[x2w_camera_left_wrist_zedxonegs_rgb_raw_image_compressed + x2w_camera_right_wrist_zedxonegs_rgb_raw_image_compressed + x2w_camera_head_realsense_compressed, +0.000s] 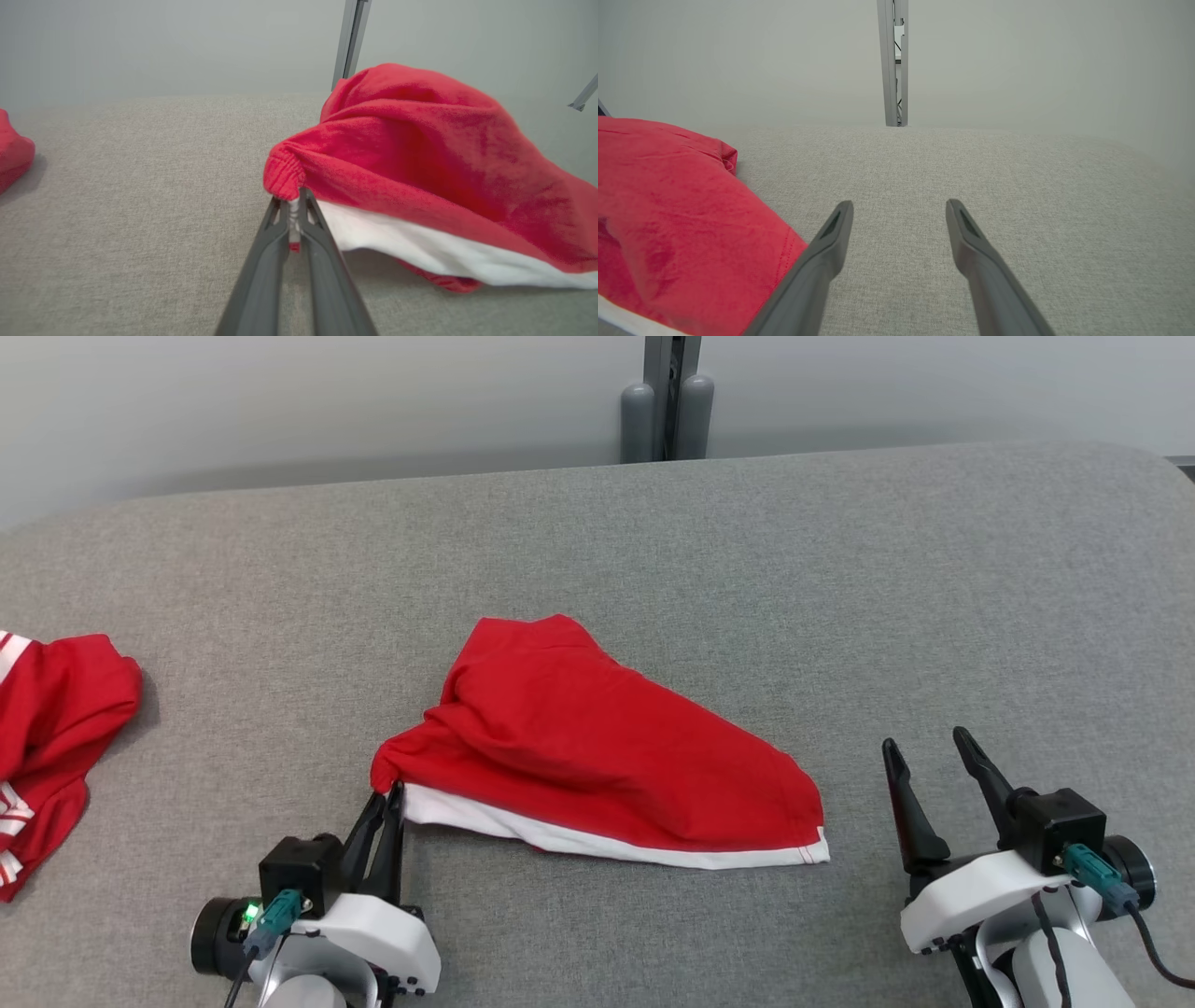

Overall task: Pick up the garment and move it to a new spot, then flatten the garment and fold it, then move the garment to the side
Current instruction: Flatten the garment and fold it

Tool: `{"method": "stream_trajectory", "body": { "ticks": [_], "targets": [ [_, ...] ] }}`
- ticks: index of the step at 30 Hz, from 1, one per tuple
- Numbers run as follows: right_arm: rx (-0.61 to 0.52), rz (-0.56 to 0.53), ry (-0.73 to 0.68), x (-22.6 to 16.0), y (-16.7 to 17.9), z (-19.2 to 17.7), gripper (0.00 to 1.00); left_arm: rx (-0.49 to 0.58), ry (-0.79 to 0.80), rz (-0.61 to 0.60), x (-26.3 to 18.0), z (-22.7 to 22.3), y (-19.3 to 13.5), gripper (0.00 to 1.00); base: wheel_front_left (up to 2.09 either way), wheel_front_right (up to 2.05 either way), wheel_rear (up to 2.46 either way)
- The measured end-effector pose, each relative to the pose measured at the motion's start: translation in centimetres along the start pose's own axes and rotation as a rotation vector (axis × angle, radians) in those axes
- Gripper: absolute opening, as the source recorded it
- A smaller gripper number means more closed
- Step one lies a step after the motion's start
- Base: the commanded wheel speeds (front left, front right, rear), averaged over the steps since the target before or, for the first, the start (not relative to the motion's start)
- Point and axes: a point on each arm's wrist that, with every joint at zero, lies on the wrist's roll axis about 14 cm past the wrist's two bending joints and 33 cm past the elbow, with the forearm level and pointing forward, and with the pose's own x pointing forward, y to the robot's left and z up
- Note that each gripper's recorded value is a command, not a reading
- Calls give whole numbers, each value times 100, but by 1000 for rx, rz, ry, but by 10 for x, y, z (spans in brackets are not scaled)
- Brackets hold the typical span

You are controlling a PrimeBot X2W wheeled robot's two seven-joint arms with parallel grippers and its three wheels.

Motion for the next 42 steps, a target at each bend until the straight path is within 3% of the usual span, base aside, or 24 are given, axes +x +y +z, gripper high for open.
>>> {"method": "stream_trajectory", "body": {
  "ticks": [2,3,4,5,6,18,29,42],
  "targets": [
    [6,0,-2,-2,1,0,100,16,32,17,-2,-10,5,0,0,0,0],
    [9,1,-5,-3,1,1,100,19,41,24,-3,-13,7,14,0,0,0],
    [14,2,-8,-4,2,2,100,26,44,33,-3,-13,9,49,0,0,0],
    [18,2,-17,-5,3,5,100,32,46,41,-4,-14,11,96,0,0,0],
    [18,3,-28,-6,3,8,100,38,49,50,-5,-14,14,100,0,0,0],
    [15,9,-117,-32,11,34,100,80,-32,156,-38,7,40,100,0,0,0],
    [42,56,-111,-49,31,29,100,83,-112,233,-76,24,59,100,0,0,0],
    [64,57,-82,-54,33,18,100,76,-102,254,-89,18,64,100,0,0,0]
  ]
}}
